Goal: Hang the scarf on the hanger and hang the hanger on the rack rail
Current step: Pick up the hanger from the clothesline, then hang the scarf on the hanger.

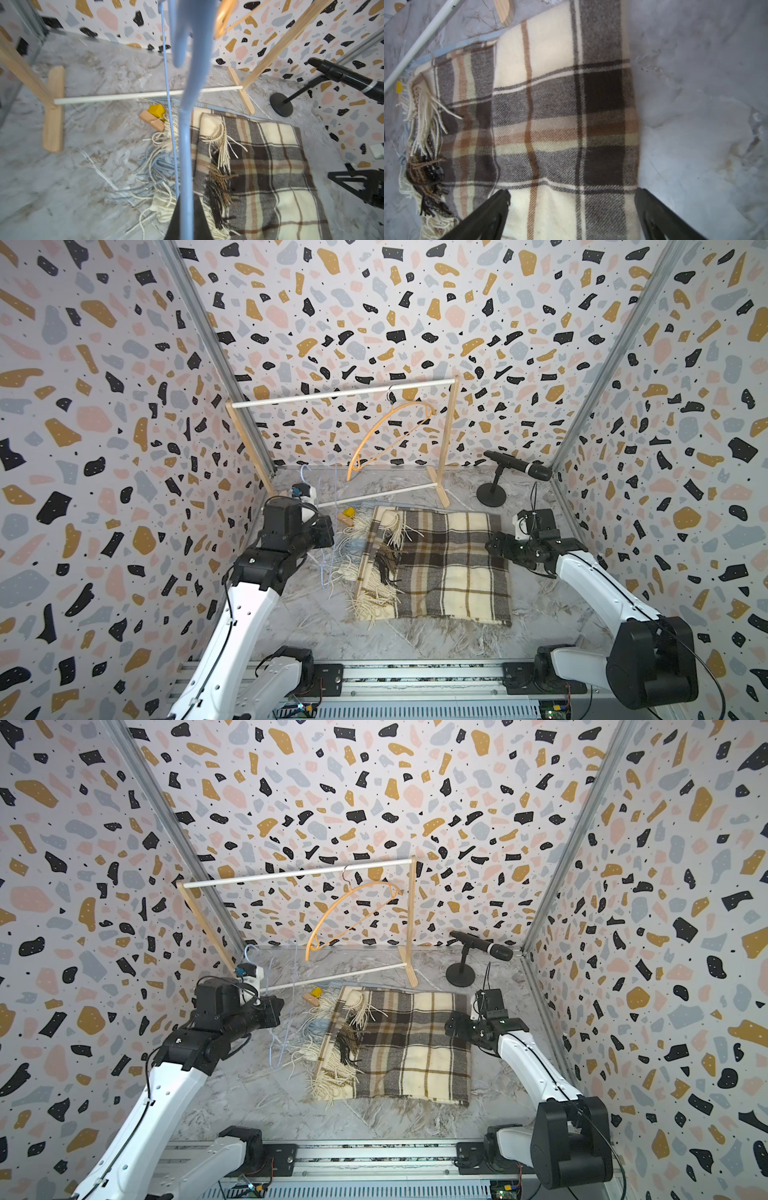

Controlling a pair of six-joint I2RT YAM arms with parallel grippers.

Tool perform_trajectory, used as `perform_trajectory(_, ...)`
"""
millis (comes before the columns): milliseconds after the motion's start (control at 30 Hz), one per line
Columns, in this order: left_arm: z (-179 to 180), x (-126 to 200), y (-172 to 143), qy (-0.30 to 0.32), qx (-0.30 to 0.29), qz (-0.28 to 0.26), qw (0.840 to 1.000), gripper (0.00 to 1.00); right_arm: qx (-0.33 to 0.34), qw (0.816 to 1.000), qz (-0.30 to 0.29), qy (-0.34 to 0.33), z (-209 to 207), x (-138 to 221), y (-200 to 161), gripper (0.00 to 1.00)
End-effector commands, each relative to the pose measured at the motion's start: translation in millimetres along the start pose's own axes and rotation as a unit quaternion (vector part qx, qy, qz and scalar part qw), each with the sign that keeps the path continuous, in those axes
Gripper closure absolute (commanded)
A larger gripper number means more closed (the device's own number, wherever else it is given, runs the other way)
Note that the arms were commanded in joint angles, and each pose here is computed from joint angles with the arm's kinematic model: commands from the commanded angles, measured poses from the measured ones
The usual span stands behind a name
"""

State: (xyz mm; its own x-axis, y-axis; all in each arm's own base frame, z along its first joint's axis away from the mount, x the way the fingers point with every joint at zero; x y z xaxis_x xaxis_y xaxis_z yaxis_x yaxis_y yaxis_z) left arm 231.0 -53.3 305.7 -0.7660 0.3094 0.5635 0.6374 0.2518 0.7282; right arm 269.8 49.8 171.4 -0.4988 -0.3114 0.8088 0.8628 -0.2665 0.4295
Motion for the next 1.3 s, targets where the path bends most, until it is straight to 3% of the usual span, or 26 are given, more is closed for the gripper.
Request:
perform_trajectory(0, -11.7, -0.5, -9.0, -0.089, 0.037, -0.016, 0.995, 1.0, -0.044, 0.997, -0.02, 0.06, -6.1, -4.5, 5.1, 0.0)
perform_trajectory(267, -24.5, -10.9, -52.2, -0.153, 0.069, -0.019, 0.986, 1.0, -0.095, 0.991, -0.022, 0.092, -28.7, -22.7, -4.3, 0.01)
perform_trajectory(467, -59.1, -28.8, -86.6, -0.207, 0.059, -0.006, 0.977, 1.0, -0.121, 0.989, 0.001, 0.084, -42.1, -37.7, -9.7, 0.03)
perform_trajectory(700, -106.6, -47.9, -101.8, -0.242, 0.033, -0.018, 0.97, 1.0, -0.14, 0.988, 0.016, 0.059, -58.3, -46.6, -21.7, 0.04)
perform_trajectory(900, -138.6, -74.5, -108.5, -0.248, 0.029, -0.028, 0.968, 1.0, -0.158, 0.98, 0.013, 0.123, -50.5, -46.1, -23.1, 0.16)
perform_trajectory(1267, -153.2, -120.3, -117.4, -0.224, 0.055, -0.023, 0.973, 1.0, -0.135, 0.969, -0.027, 0.205, -23.7, -8.8, -12.7, 0.37)
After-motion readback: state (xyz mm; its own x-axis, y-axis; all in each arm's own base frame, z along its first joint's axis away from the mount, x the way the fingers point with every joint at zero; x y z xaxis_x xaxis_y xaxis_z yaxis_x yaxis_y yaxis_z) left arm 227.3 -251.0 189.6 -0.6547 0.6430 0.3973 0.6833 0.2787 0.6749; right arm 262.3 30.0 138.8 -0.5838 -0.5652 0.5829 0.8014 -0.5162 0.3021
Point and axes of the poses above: each gripper's point midway between its finger pads, its own x axis back along the fingers, its own z axis along the line the jaws close on, y = z × x, the point moved 8 cm from there along x, back along the fingers, and after that the axes turned 3 degrees about x, right-handed, at the moved point
